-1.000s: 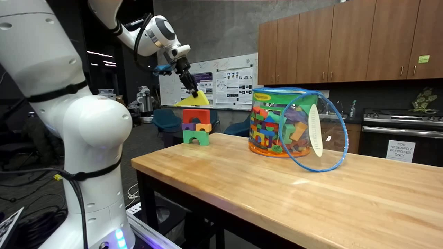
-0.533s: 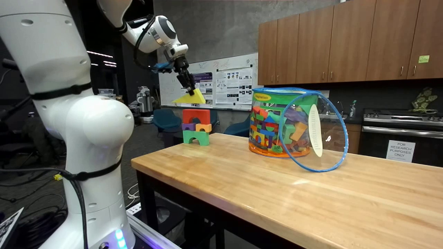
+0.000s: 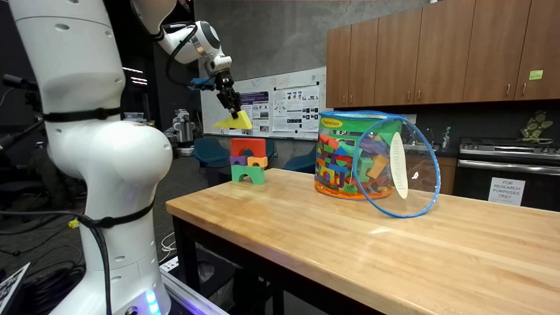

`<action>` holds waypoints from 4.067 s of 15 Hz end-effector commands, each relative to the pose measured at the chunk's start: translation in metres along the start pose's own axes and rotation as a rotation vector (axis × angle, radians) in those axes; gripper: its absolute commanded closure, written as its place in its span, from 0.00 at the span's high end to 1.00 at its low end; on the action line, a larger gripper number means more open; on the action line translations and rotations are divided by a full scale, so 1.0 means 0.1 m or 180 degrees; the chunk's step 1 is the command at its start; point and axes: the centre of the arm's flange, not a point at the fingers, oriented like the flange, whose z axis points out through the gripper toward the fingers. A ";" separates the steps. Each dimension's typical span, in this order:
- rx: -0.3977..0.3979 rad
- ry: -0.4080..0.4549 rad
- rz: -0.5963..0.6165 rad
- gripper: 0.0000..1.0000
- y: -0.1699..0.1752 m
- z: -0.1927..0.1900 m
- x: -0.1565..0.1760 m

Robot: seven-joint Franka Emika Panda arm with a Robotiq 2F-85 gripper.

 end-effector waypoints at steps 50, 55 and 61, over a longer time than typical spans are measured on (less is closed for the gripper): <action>-0.0301 0.0059 -0.0322 1.00 -0.72 0.58 0.09; -0.0196 0.0046 -0.0439 1.00 -0.59 0.38 0.01; 0.0046 0.0000 -0.1175 1.00 -0.30 -0.08 -0.28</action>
